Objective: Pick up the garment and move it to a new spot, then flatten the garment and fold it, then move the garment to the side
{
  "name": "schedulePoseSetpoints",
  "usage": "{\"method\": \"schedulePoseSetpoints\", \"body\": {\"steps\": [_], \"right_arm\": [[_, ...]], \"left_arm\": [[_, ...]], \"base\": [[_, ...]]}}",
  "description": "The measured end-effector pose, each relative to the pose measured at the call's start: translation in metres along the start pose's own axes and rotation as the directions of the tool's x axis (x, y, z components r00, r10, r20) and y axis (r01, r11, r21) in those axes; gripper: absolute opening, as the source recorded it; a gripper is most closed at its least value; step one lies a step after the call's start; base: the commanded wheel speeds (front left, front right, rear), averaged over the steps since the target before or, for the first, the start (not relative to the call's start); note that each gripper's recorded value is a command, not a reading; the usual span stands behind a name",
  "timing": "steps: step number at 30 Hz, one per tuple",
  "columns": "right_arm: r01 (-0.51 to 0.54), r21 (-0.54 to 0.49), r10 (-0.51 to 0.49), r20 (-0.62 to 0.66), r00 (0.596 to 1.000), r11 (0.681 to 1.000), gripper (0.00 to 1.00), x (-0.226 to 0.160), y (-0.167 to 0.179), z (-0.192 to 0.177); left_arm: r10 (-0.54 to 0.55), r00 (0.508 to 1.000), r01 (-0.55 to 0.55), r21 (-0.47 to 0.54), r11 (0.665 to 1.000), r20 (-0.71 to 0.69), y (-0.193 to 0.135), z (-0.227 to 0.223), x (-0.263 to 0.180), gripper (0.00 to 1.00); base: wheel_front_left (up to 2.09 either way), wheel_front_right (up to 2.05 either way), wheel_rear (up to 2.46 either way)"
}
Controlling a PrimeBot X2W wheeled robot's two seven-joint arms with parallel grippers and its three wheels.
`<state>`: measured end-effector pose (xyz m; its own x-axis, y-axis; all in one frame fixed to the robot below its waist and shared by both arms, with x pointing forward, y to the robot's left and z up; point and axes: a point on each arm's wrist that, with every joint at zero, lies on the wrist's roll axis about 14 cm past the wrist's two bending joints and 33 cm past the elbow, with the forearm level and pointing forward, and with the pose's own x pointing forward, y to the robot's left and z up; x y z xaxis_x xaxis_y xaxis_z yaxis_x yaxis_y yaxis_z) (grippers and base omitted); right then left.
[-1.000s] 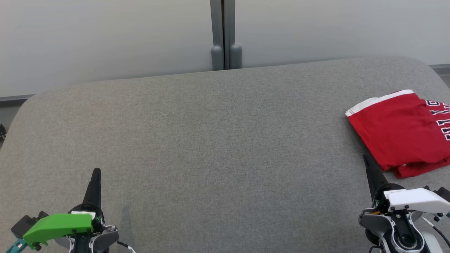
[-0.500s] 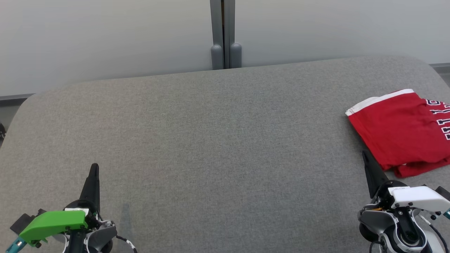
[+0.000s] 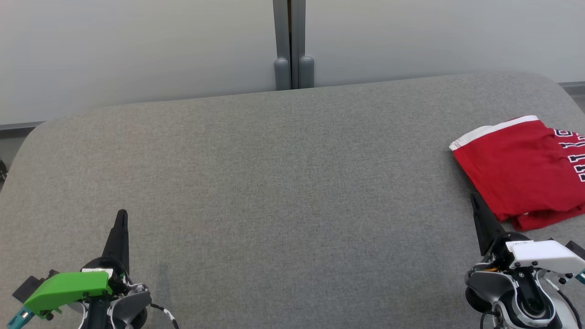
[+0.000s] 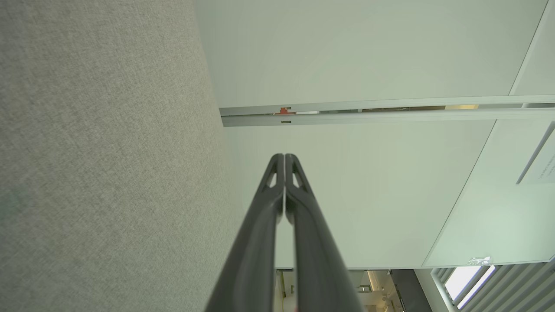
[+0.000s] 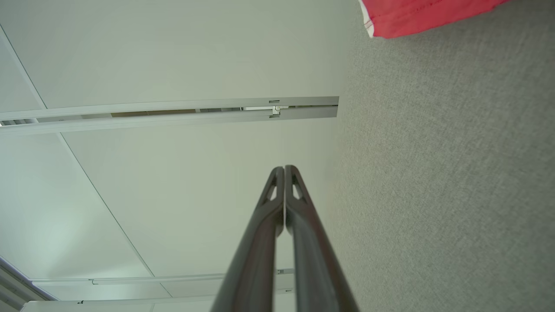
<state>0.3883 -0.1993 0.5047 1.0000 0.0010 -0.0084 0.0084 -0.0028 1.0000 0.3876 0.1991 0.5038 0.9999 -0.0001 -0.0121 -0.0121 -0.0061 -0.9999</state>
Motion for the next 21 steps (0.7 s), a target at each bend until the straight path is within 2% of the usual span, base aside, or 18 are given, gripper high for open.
{"method": "schedulePoseSetpoints", "body": {"steps": [21], "right_arm": [[0.000, 0.000, 0.000, 0.000, 1.000, 1.000, 0.00, 0.0000, 0.0000, -0.0001]], "left_arm": [[0.000, 1.000, 0.000, 0.000, 1.000, 0.000, 0.0000, 0.0000, 0.0000, 0.00]], "base": [[0.00, 0.00, 0.00]]}}
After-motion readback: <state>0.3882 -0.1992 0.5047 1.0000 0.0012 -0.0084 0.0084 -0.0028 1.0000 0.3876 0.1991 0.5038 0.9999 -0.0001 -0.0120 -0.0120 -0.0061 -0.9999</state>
